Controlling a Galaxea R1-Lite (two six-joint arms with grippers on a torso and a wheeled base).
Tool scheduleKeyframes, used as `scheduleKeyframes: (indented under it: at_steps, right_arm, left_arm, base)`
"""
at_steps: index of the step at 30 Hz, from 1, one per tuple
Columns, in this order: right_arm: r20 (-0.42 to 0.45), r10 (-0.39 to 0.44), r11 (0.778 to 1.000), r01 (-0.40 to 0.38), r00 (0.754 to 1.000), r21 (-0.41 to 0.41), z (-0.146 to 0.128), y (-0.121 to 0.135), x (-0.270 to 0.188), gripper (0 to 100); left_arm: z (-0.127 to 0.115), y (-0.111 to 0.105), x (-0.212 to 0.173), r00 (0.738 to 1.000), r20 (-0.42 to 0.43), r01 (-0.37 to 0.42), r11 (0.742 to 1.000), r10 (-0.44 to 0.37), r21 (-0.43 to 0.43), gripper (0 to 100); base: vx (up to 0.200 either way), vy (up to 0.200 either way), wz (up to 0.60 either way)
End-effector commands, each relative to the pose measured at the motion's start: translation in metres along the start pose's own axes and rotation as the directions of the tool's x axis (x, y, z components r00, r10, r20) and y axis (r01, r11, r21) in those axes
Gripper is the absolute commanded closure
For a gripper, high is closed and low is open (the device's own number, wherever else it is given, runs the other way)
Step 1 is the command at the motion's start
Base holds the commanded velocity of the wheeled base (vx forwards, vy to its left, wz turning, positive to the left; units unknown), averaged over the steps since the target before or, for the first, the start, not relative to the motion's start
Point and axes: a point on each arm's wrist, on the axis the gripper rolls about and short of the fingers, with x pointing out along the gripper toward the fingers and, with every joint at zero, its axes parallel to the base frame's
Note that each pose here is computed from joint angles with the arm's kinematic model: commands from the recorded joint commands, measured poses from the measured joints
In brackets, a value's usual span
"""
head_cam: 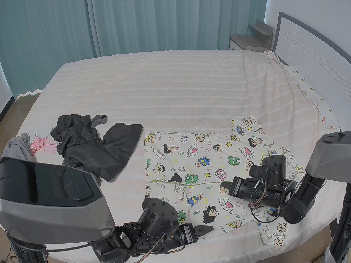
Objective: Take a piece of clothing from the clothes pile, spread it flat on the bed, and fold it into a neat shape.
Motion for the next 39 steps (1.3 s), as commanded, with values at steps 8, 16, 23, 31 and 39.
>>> scheduleKeyframes:
  at_steps: [8,16,23,31,39]
  right_arm:
    - [-0.095,0.097,0.994,-0.101,0.991,-0.033,-0.017,0.015,0.019,100]
    - [-0.191,0.148,0.982,-0.167,0.970,-0.086,-0.033,0.019,0.022,100]
    - [-0.275,0.168,0.963,-0.217,0.947,-0.158,-0.039,0.022,0.026,100]
    - [-0.332,0.203,0.944,-0.274,0.921,-0.184,-0.047,0.038,0.046,100]
    - [-0.415,0.180,0.942,-0.278,0.892,-0.189,-0.077,0.040,0.066,100]
  left_arm:
    - [-0.009,0.000,0.002,0.996,-0.042,-0.082,0.996,0.081,-0.026,0]
    - [-0.004,-0.004,-0.001,0.994,-0.038,-0.101,0.991,0.098,-0.084,0]
    - [0.000,-0.005,-0.005,0.989,-0.052,-0.141,0.985,0.136,-0.101,0]
    - [0.001,-0.003,-0.008,0.988,-0.052,-0.149,0.983,0.144,-0.108,0]
    - [0.003,-0.001,-0.014,0.983,-0.058,-0.182,0.972,0.175,-0.147,0]
  base:
    - [0.000,0.000,0.00]
    - [0.000,0.000,0.00]
    - [0.000,0.000,0.00]
    - [0.000,0.000,0.00]
    - [0.000,0.000,0.00]
